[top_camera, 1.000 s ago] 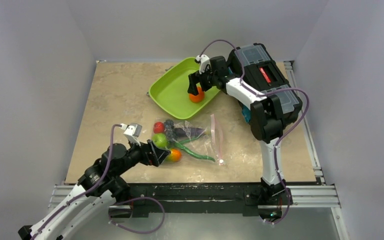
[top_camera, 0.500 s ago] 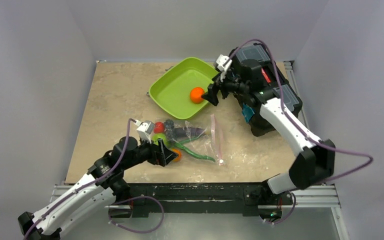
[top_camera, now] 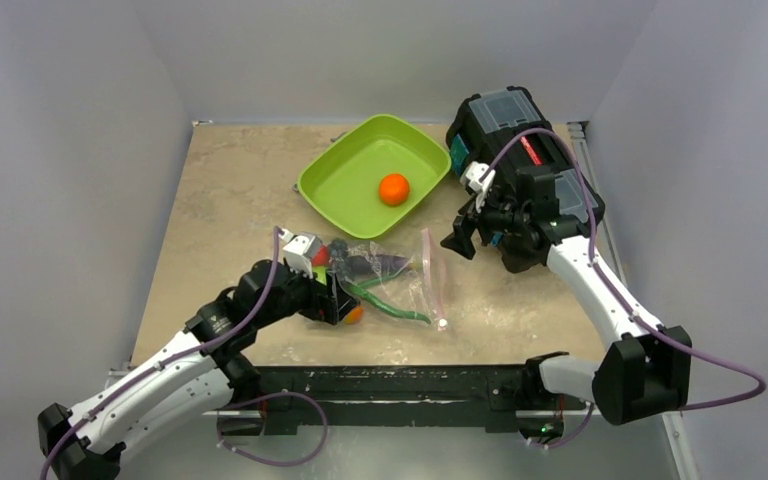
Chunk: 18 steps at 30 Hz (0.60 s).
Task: Open the zip-top bag and remove the fake food
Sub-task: Place the fake fruit in the bin, then pick up the fake vegetable from the zipper food storage bag.
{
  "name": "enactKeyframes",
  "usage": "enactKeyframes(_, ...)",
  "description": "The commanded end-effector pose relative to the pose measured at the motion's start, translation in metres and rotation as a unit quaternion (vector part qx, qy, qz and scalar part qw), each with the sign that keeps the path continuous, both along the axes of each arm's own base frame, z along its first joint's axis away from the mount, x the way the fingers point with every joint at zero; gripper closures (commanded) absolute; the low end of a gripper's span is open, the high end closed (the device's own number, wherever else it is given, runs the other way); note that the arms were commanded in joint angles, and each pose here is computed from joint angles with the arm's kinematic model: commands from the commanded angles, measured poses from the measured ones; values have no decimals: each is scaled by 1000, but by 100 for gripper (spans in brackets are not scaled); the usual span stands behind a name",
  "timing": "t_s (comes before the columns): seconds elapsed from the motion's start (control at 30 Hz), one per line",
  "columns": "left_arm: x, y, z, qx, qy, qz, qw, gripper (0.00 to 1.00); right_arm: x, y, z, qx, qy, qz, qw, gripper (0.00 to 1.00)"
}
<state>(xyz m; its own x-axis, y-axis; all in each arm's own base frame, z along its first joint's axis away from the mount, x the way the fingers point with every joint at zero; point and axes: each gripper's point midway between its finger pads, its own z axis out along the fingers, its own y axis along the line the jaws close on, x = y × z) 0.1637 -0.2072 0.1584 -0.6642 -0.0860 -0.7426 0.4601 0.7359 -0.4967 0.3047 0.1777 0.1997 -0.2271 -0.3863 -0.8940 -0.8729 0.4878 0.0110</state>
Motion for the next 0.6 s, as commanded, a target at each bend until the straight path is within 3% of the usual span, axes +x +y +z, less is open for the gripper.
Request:
enactKeyframes(0.0, 12, 1, 29, -2, -58, 3, 998, 12, -10, -3, 0, 6, -14, 12, 1000, 12)
enactKeyframes(0.57, 44, 19, 23, 71, -88, 35, 993, 11, -11, -5, -47, -76, -102, 116, 985, 17)
